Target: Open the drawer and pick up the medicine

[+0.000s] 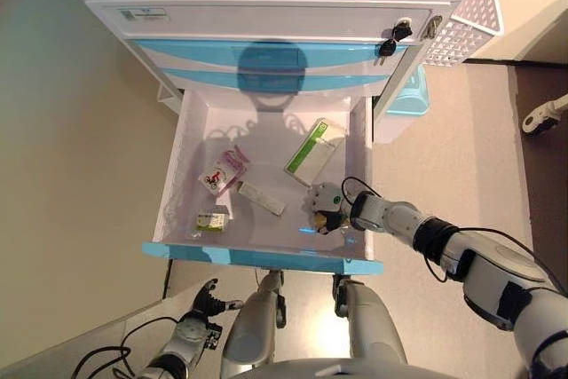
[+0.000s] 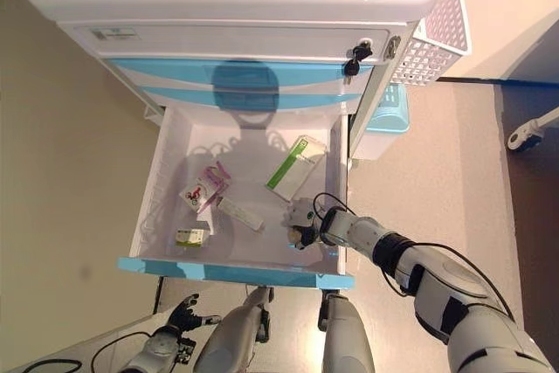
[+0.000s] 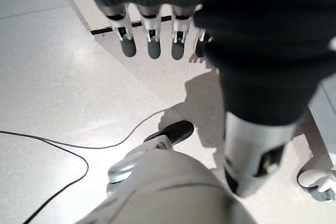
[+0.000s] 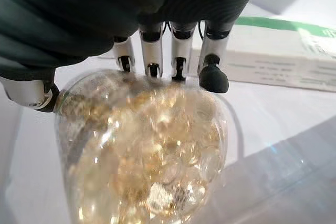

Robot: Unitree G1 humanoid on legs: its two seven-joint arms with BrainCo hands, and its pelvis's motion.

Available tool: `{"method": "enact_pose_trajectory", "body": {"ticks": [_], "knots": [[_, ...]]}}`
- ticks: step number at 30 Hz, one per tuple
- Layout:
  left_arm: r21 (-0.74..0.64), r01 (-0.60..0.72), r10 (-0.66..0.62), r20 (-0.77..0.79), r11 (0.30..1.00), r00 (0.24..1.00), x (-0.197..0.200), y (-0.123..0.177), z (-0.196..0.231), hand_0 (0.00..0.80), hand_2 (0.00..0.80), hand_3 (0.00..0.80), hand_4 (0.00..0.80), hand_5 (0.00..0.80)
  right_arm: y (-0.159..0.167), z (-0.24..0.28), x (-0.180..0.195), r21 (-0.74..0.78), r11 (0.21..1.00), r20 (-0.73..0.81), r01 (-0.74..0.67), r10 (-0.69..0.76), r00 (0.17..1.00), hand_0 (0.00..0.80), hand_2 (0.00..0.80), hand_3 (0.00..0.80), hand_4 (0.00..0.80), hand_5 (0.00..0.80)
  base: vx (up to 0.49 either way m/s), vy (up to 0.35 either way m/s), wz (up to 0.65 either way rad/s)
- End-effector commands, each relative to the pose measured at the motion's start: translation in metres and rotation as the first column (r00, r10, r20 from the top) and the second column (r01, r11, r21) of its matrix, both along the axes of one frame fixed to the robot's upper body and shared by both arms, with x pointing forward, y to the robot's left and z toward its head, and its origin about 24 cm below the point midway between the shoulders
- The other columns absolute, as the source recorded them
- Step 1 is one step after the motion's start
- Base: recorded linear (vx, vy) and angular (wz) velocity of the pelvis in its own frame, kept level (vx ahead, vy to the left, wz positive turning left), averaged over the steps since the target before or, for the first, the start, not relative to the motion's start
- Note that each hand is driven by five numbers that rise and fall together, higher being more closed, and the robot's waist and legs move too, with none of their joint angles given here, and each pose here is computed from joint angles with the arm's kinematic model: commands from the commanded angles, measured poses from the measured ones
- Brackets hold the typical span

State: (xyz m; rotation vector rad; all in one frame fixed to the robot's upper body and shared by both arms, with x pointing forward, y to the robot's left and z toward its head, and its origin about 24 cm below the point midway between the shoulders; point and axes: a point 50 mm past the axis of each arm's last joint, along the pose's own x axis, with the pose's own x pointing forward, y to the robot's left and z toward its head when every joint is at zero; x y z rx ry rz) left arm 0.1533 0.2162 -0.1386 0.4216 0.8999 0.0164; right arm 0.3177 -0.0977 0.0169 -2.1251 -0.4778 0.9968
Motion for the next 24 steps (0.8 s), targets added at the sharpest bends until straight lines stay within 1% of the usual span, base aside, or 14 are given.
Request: {"method": "enact_pose_trajectory", "body": {"ticks": [1, 9, 11, 17, 24], "knots": [[-0.003, -0.033, 0.033, 0.015, 0.999, 0.999, 0.01, -0.005, 0.001, 0.0, 0.0, 0.0, 0.0, 0.0, -0.018, -0.028, -0.017, -0.072, 0.997, -0.068, 0.0, -0.004, 0.998, 0.8, 0.8, 0.8, 0.8, 0.8, 0.0, 0.0, 0.0], [0.006, -0.031, 0.031, -0.011, 0.999, 0.999, 0.003, -0.002, -0.002, 0.0, 0.0, 0.0, 0.0, 0.0, -0.006, -0.006, -0.011, 0.005, 0.999, -0.051, -0.04, 0.04, 0.998, 0.8, 0.8, 0.8, 0.8, 0.8, 0.0, 0.0, 0.0], [0.01, -0.034, 0.034, -0.013, 0.999, 0.999, 0.002, 0.0, -0.002, 0.0, 0.0, 0.0, 0.0, 0.0, -0.003, 0.005, -0.011, 0.031, 0.997, -0.038, -0.069, 0.07, 0.997, 0.8, 0.8, 0.8, 0.8, 0.8, 0.0, 0.0, 0.0], [0.013, -0.041, 0.041, -0.012, 0.999, 0.999, -0.001, 0.003, -0.002, 0.0, 0.0, 0.0, 0.0, 0.0, -0.01, 0.033, -0.008, 0.101, 0.99, 0.017, -0.095, 0.094, 0.995, 0.8, 0.8, 0.8, 0.8, 0.8, 0.0, 0.0, 0.0], [0.019, -0.034, 0.035, -0.023, 0.999, 0.999, -0.004, 0.003, -0.003, 0.0, 0.0, 0.0, 0.0, 0.0, -0.014, 0.039, -0.004, 0.114, 0.99, 0.034, -0.085, 0.082, 0.996, 0.8, 0.8, 0.8, 0.8, 0.8, 0.0, 0.0, 0.0]]}}
